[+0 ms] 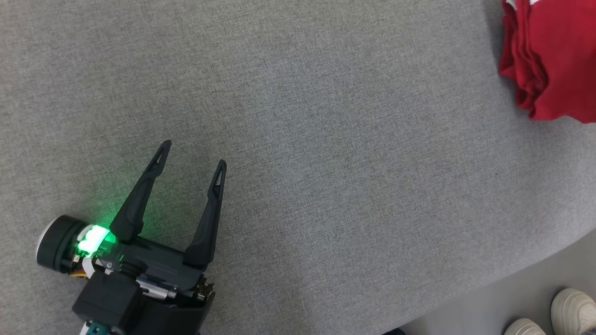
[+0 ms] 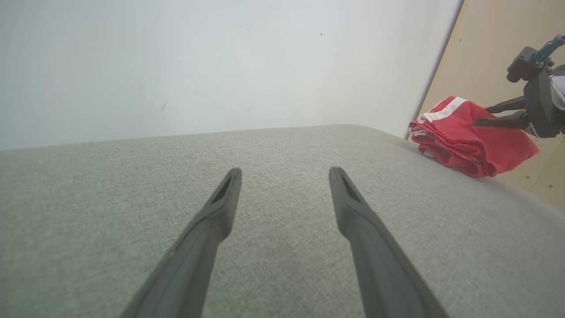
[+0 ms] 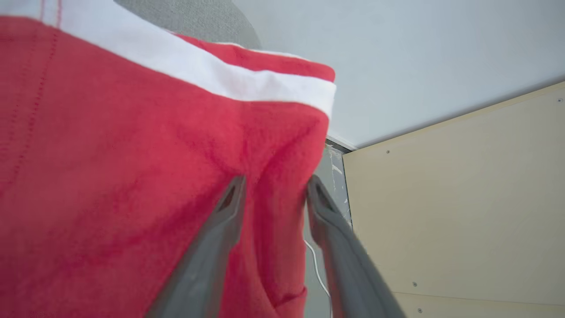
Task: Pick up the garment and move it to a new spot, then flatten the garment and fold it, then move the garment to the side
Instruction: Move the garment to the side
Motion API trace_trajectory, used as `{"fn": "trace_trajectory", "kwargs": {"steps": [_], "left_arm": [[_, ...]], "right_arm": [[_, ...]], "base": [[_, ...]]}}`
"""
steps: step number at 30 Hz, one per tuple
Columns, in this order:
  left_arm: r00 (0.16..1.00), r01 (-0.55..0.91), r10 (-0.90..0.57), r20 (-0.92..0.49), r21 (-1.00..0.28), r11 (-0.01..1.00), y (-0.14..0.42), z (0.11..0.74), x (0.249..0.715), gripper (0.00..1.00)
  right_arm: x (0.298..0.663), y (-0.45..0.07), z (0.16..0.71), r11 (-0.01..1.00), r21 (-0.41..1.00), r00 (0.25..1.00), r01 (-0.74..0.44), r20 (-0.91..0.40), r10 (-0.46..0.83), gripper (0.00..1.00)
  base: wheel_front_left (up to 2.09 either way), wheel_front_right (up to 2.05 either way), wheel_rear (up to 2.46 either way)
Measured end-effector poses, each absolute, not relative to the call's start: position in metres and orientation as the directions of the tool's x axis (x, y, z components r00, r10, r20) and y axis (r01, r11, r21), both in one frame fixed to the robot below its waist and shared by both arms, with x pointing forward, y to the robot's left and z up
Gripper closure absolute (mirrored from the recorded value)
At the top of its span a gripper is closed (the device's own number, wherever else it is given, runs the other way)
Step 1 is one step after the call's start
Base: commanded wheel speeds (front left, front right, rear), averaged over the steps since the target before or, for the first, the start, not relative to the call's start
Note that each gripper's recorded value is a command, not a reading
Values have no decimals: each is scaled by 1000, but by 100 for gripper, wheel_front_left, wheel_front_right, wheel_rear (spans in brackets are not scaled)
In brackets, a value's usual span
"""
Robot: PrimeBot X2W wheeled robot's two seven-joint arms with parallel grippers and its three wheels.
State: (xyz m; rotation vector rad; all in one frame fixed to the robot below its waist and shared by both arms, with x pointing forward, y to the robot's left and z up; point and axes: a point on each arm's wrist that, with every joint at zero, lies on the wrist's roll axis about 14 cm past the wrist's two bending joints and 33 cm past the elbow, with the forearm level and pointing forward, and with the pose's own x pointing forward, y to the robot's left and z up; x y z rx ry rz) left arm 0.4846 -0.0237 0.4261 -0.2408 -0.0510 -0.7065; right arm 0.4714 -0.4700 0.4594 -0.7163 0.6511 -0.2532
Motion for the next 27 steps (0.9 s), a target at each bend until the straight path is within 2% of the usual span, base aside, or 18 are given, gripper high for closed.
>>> {"fn": "trace_trajectory", "kwargs": {"steps": [6, 10, 14, 22, 27], "left_arm": [[759, 650, -637, 132, -199, 733, -26, 429, 484, 0], [767, 641, -628, 133, -205, 740, -25, 435, 482, 0], [783, 621, -607, 134, -210, 755, -20, 444, 479, 0], [845, 535, -525, 106, -215, 817, 5, 460, 465, 0], [896, 442, -439, 65, -205, 873, 35, 466, 447, 0]], "right_arm": [[476, -464, 460, 731, -682, 808, 1, -430, -403, 0], [487, -443, 471, 732, -681, 877, -21, -364, -313, 0], [485, -423, 469, 760, -648, 905, -39, -346, -248, 0], [475, -366, 477, 839, -539, 962, -74, -260, -82, 0], [456, -340, 489, 898, -436, 983, -55, -181, -27, 0]], "base": [[0, 0, 0], [0, 0, 0], [0, 0, 0], [0, 0, 0], [0, 0, 0]]}}
